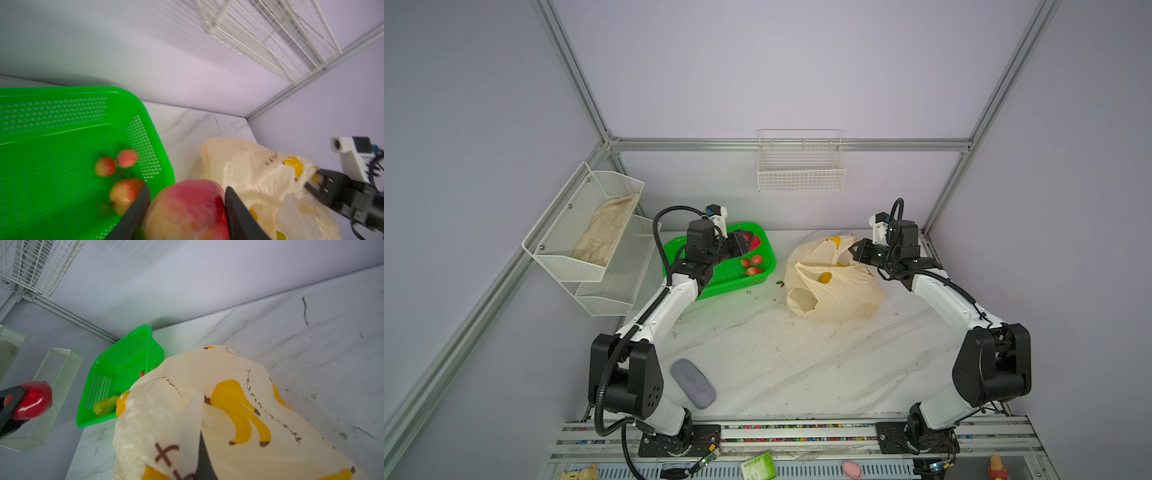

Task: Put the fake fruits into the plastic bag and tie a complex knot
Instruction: 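Lower the left gripper into the green basket and grasp the red apple, then carry the red apple with the left gripper into the bag mouth, then lower the apple into the bag and open the left gripper, then withdraw the left gripper from the bag back over the green basket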

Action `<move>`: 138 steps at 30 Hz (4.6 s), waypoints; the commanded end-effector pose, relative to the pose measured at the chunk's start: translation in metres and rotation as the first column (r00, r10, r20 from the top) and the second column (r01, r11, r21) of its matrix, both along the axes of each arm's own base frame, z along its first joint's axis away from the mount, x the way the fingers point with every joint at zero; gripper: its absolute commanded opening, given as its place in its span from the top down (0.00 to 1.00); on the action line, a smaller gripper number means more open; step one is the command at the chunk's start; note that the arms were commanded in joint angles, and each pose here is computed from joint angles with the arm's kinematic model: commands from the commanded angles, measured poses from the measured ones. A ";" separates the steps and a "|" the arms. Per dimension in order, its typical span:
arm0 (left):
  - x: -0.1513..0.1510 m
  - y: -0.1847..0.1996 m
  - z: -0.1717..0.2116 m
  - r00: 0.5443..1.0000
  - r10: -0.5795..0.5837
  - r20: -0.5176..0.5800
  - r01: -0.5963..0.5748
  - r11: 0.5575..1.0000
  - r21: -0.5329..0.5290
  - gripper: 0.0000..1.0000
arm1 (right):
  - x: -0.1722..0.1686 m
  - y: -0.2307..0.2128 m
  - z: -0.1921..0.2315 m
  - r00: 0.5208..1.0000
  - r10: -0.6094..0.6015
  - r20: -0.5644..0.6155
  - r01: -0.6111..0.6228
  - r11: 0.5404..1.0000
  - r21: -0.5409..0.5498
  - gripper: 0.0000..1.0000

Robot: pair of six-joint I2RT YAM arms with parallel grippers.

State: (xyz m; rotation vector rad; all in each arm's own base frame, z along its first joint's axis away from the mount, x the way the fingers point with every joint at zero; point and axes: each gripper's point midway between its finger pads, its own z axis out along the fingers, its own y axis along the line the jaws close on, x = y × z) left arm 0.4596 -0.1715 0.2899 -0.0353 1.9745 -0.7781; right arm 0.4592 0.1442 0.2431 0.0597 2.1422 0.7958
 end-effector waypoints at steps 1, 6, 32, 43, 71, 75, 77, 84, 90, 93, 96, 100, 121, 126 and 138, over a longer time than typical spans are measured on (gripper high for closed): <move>-0.013 -0.032 -0.012 0.998 -0.063 -0.004 0.063 0.998 -0.007 0.61 | -0.002 0.003 0.024 0.998 0.014 0.066 -0.016 1.000 0.024 1.00; -0.039 -0.100 0.003 0.970 -0.240 0.034 0.241 0.970 -0.032 0.62 | -0.004 0.003 0.021 0.998 0.014 0.058 -0.015 0.999 0.029 1.00; -0.118 -0.252 -0.092 0.798 -0.593 -0.110 0.601 0.795 0.081 0.63 | -0.007 0.010 0.020 0.997 0.057 0.043 -0.059 0.997 0.044 1.00; -0.113 -0.244 -0.140 0.805 -0.571 -0.161 0.591 0.752 0.292 0.58 | -0.004 0.007 0.016 0.998 0.040 0.041 -0.041 0.999 0.036 1.00; -0.119 -0.222 -0.088 0.840 -0.540 -0.054 0.527 0.790 0.314 0.21 | -0.003 0.004 0.008 0.999 0.025 0.023 -0.025 1.000 0.018 1.00; -0.123 -0.192 -0.083 0.886 -0.459 -0.060 0.453 0.832 0.321 0.21 | -0.004 0.003 0.007 1.000 0.021 0.022 -0.022 1.000 0.015 1.00; -0.125 -0.173 -0.091 0.919 -0.379 -0.103 0.391 0.857 0.335 0.21 | -0.004 0.004 0.007 0.999 0.025 0.022 -0.026 1.000 0.018 1.00; -0.149 -0.169 -0.129 0.885 -0.346 -0.312 0.420 0.881 0.217 0.22 | -0.003 0.005 0.003 0.999 0.032 0.019 -0.032 0.999 0.021 1.00; -0.156 -0.178 -0.147 0.856 -0.352 -0.379 0.444 0.876 0.188 0.32 | -0.005 0.005 0.003 0.999 0.032 0.019 -0.032 0.999 0.021 1.00; -0.157 -0.176 -0.157 0.852 -0.330 -0.407 0.442 0.870 0.218 0.37 | -0.005 0.005 0.005 0.999 0.034 0.020 -0.035 0.999 0.023 1.00; -0.157 -0.170 -0.168 0.851 -0.301 -0.431 0.437 0.860 0.263 0.42 | -0.004 0.005 0.007 0.999 0.032 0.025 -0.033 0.999 0.023 1.00; -0.158 -0.171 -0.176 0.841 -0.296 -0.453 0.448 0.851 0.274 0.48 | -0.004 0.005 0.006 0.999 0.032 0.023 -0.033 0.999 0.024 1.00; -0.155 -0.178 -0.013 0.898 -0.436 0.058 0.437 0.869 -0.232 1.00 | -0.006 -0.051 0.041 0.979 -0.174 0.106 0.190 0.966 -0.175 1.00; -0.148 -0.159 -0.007 0.926 -0.366 0.090 0.377 0.887 -0.267 1.00 | -0.008 -0.056 0.049 0.973 -0.192 0.126 0.213 0.959 -0.186 1.00; -0.124 -0.120 -0.068 0.957 -0.278 -0.086 0.277 0.961 -0.026 0.74 | -0.006 -0.027 0.046 0.990 -0.081 0.112 0.089 0.993 -0.071 1.00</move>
